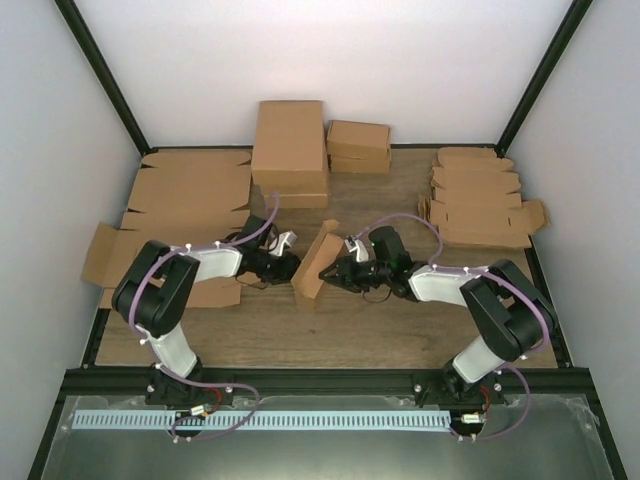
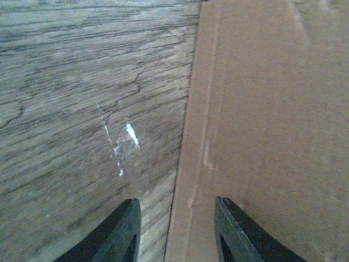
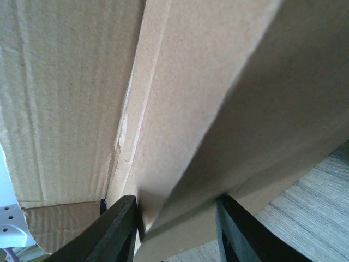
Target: Fold the paper box
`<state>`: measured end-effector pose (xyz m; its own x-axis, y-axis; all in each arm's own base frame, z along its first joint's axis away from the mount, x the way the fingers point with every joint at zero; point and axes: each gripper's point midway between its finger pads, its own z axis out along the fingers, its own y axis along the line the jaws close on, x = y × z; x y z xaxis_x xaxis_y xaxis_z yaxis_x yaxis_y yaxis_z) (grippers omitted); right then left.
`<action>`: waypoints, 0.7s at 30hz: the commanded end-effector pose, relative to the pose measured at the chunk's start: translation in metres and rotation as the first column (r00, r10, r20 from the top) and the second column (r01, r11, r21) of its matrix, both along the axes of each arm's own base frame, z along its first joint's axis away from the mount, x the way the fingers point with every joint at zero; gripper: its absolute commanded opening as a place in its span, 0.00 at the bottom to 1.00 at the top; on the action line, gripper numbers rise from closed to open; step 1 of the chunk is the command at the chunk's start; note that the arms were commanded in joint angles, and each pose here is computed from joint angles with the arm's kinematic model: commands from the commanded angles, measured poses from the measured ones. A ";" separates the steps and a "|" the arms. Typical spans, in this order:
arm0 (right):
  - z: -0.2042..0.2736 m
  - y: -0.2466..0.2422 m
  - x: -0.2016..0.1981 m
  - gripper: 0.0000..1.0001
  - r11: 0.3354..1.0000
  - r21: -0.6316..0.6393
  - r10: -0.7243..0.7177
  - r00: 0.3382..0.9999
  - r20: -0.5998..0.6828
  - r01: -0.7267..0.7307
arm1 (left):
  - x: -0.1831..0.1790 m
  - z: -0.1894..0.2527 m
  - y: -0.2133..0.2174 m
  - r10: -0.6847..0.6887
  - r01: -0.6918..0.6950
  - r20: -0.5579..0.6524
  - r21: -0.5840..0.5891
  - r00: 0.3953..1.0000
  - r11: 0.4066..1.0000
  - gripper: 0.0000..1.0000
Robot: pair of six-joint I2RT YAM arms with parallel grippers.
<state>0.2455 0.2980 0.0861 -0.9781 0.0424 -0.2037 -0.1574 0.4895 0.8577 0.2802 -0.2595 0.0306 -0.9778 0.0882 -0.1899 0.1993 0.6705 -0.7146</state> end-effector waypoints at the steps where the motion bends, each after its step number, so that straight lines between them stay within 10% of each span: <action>1: -0.030 -0.002 -0.009 0.42 0.995 -0.098 0.003 0.999 -0.039 -0.006 | -0.004 0.033 -0.007 -0.024 0.028 0.078 -0.045 0.997 0.999 0.44; 21: -0.017 0.000 -0.002 0.43 0.993 -0.118 0.025 1.000 0.007 -0.024 | -0.052 0.132 0.037 0.041 -0.003 0.435 -0.088 0.900 0.996 0.68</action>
<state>0.2460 0.3030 0.0874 -0.9699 0.0061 -0.2436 -0.2066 0.5098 0.8352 0.2419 -0.2281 0.1566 -0.8291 0.0190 -0.5588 0.4438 0.6302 -0.6371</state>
